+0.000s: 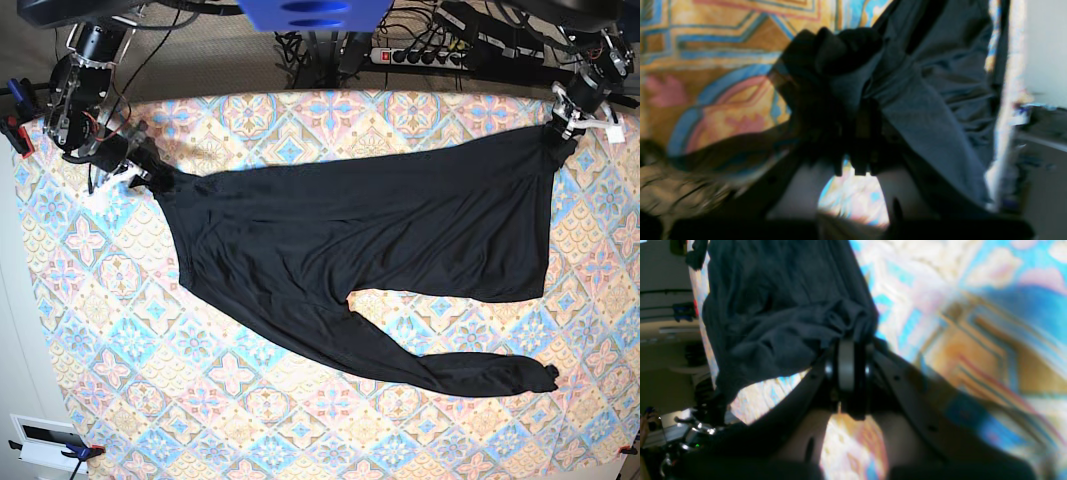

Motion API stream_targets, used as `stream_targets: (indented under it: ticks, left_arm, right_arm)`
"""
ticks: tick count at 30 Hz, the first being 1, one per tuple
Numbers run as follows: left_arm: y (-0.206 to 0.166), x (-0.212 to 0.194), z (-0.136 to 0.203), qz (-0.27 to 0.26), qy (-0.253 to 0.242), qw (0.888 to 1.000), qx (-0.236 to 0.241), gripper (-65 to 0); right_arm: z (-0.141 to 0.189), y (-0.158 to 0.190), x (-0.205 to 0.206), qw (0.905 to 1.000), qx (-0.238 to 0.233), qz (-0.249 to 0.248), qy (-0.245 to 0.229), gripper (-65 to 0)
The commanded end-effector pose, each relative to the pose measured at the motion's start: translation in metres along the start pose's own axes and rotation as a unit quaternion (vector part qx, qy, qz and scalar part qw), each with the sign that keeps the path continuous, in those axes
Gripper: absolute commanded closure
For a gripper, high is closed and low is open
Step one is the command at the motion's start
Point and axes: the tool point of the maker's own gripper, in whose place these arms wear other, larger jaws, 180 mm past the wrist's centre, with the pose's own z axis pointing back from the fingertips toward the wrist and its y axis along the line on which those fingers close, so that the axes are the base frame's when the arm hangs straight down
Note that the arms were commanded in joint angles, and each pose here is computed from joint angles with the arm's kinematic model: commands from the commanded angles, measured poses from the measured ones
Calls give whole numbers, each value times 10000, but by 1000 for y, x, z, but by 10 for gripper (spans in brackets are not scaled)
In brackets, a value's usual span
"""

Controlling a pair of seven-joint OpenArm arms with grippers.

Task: Layout the t-shirt on the table in an organized manner, then fold the t-shirt properly
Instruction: 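Pull both shoulder corners apart, straightening the shirt's collar edge, then release the shoulder corner with the right gripper and lift it away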

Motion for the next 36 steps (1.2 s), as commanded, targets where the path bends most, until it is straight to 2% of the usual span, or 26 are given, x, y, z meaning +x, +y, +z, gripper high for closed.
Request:
stream_targets:
  ticks: [1,4,13,26,36]
  left_arm:
    - [-3,11,10,-227,-110,9997,27,0]
    - [-10,13,16,-420,-141,9990,15,0]
    - [-3,15,23,-510,-88,9985,158,0]
    - [18,17,45,-507,-109,9975,475,0]
    - [13,24,42,-520,-205,9976,404,0]
  right_arm:
    - [7,-7,9,9997,-189,117,-31,0]
    - [14,-12,8,9994,-289,189,-19,0]
    - [28,-12,3,9981,-425,439,23,0]
    - [40,-28,-10,9976,-618,292,62,0]
    - [41,-31,-16,9975,-650,253,112,0]
